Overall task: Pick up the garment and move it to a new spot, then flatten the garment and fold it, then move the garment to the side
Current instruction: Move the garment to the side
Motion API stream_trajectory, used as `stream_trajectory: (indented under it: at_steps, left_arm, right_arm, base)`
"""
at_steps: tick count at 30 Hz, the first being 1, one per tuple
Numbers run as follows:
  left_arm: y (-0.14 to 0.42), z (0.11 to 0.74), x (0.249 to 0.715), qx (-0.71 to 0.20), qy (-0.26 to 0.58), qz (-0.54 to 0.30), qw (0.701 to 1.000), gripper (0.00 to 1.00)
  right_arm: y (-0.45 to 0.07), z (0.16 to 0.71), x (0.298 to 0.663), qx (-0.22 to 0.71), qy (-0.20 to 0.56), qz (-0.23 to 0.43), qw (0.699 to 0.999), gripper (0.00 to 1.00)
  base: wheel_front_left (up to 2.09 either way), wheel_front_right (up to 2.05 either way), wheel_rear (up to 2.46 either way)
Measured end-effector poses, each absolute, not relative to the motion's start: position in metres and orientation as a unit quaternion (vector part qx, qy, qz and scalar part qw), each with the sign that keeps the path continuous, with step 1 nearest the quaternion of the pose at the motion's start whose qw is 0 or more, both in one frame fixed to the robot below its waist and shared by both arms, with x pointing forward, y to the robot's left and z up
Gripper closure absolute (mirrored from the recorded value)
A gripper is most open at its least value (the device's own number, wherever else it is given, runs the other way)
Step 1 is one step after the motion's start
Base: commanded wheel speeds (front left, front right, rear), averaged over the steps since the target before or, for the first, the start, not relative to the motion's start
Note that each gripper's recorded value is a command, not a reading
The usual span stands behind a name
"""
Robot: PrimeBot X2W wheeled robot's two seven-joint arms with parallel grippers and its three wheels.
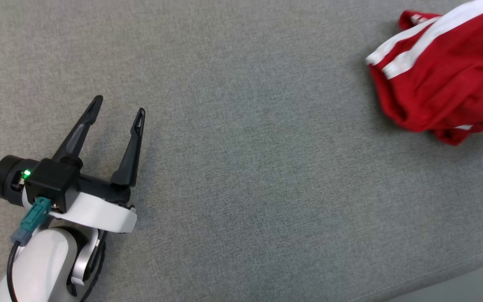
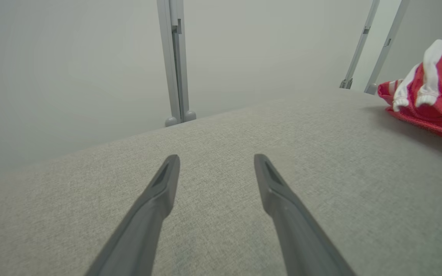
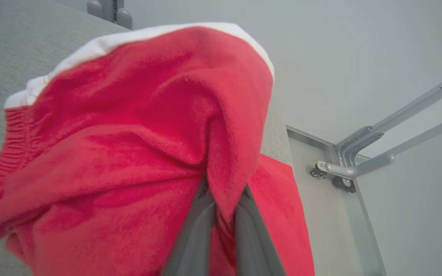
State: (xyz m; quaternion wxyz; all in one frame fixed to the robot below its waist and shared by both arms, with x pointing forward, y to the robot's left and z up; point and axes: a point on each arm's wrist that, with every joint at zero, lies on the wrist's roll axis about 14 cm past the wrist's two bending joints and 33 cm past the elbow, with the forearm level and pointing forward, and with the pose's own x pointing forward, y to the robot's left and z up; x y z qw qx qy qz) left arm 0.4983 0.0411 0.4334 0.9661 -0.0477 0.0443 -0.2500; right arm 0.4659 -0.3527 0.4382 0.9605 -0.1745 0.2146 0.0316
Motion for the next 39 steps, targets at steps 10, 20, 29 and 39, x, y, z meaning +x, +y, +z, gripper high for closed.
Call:
stream_trajectory:
  at_steps: [10,20,29,39]
  left_arm:
    - [0.041,0.414,0.509,-0.046,0.057,-0.253,0.965,0.00]
    - [0.035,0.422,0.507,-0.045,0.052,-0.259,0.963,0.00]
    - [0.035,0.450,0.485,-0.051,0.039,-0.251,0.966,0.00]
    - [0.058,0.476,0.463,-0.056,0.019,-0.210,0.976,0.00]
  right_arm:
    - [-0.384,0.416,0.471,-0.169,0.239,-0.019,0.956,0.00]
    - [-0.388,0.426,0.459,-0.120,0.184,-0.066,0.973,0.00]
    - [-0.365,0.473,0.430,-0.063,0.078,-0.084,0.991,0.00]
    - [-0.306,0.503,0.412,-0.010,-0.009,-0.057,0.998,0.00]
  base:
    - [0.00,0.00,0.00]
    - [0.00,0.00,0.00]
    - [0.00,0.00,0.00]
    - [0.00,0.00,0.00]
